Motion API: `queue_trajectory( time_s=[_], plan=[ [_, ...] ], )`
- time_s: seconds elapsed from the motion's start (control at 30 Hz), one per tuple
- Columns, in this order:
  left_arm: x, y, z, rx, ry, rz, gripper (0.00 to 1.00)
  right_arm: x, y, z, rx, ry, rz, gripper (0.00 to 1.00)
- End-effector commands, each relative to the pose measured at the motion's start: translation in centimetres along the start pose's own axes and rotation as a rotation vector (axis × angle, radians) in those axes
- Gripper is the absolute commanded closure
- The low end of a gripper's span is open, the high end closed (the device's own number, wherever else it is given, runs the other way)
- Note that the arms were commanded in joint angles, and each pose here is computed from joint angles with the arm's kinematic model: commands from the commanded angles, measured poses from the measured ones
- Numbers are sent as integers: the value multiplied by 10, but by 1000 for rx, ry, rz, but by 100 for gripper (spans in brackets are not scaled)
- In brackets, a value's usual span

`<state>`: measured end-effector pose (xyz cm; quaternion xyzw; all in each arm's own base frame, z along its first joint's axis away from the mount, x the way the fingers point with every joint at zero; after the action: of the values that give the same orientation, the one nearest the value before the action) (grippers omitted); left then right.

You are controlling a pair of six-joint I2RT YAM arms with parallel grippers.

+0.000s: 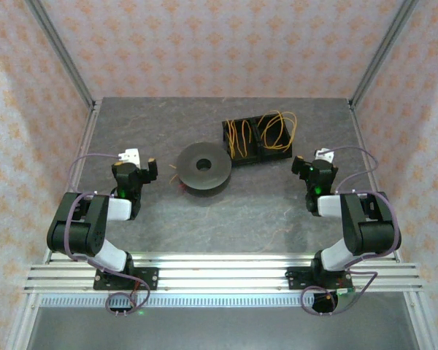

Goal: Wrap the cables

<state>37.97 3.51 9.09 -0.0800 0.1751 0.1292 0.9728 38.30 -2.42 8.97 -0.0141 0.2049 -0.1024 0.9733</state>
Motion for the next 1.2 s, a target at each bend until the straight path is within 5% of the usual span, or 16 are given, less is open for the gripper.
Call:
queue_trajectory(
  time_s=[0.0, 0.2, 0.43, 0.67, 0.87, 0.97, 1.17],
  plan=[
    [1, -4, 11, 0, -30, -17, 0, 1, -2, 3, -13, -6, -6, 1],
    [-10, -8, 15, 10, -67, -44, 0, -13, 6, 14, -40, -52, 43, 1],
    [-64, -13, 42, -5, -178, -74, 0, -71, 3, 62, -18, -100, 16, 1],
    [-128, -35, 104, -296, -131, -239, 1, -158, -5, 120, 222, -113, 130, 1],
    [-187, -70, 106, -680, 58, -525, 1, -225, -8, 124, 372, 28, 224, 1],
    [-201, -69, 90, -726, 188, -508, 1, -233, -20, 109, 461, 120, 146, 1],
    [-192, -81, 62, -685, 388, -484, 1, -225, 15, 104, 496, 201, 320, 1]
  ],
)
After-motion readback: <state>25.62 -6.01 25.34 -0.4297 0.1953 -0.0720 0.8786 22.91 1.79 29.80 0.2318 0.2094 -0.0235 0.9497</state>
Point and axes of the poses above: each hand's point on the last joint's axis, 136 mm out from that joint toward the fingers, its own x axis out along the fingers, its own y axis along the line the jaws close on, z = x × y, the point moved 1 cm from there along -x, back along the fingers, and after that the axes turned 9 degrees about -x, right-handed, at the moved point
